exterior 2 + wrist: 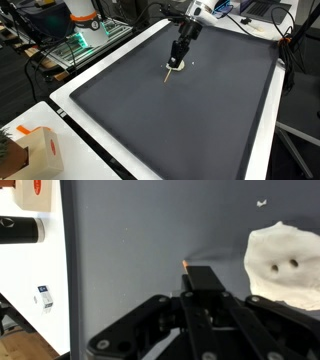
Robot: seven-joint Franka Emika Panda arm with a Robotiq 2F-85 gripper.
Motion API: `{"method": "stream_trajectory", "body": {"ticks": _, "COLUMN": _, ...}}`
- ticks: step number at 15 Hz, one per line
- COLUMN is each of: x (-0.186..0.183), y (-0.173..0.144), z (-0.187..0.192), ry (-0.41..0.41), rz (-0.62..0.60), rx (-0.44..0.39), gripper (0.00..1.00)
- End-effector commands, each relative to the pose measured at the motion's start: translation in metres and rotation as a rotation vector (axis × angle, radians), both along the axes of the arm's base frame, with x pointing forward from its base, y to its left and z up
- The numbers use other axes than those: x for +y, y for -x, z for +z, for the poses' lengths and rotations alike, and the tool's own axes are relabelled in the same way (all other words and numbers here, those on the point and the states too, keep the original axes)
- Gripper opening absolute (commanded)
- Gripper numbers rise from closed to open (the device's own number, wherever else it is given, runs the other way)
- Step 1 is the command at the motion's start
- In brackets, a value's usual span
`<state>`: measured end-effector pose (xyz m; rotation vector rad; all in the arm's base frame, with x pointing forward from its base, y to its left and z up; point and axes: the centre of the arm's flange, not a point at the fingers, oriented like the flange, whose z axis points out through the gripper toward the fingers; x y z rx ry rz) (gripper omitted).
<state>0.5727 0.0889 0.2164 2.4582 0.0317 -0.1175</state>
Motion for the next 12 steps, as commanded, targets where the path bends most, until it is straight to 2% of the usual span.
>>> {"method": "stream_trajectory", "body": {"ticks": 1, "x": -0.003, "y": 0.010, "z": 0.005, "ry": -0.014, "rz": 0.064, "rx": 0.015, "gripper": 0.03}}
{"method": "stream_trajectory", "body": {"ticks": 12, "x": -0.016, "y": 0.010, "z": 0.047, "ry": -0.145, "rz": 0.201, "rx": 0.041, "gripper": 0.03}}
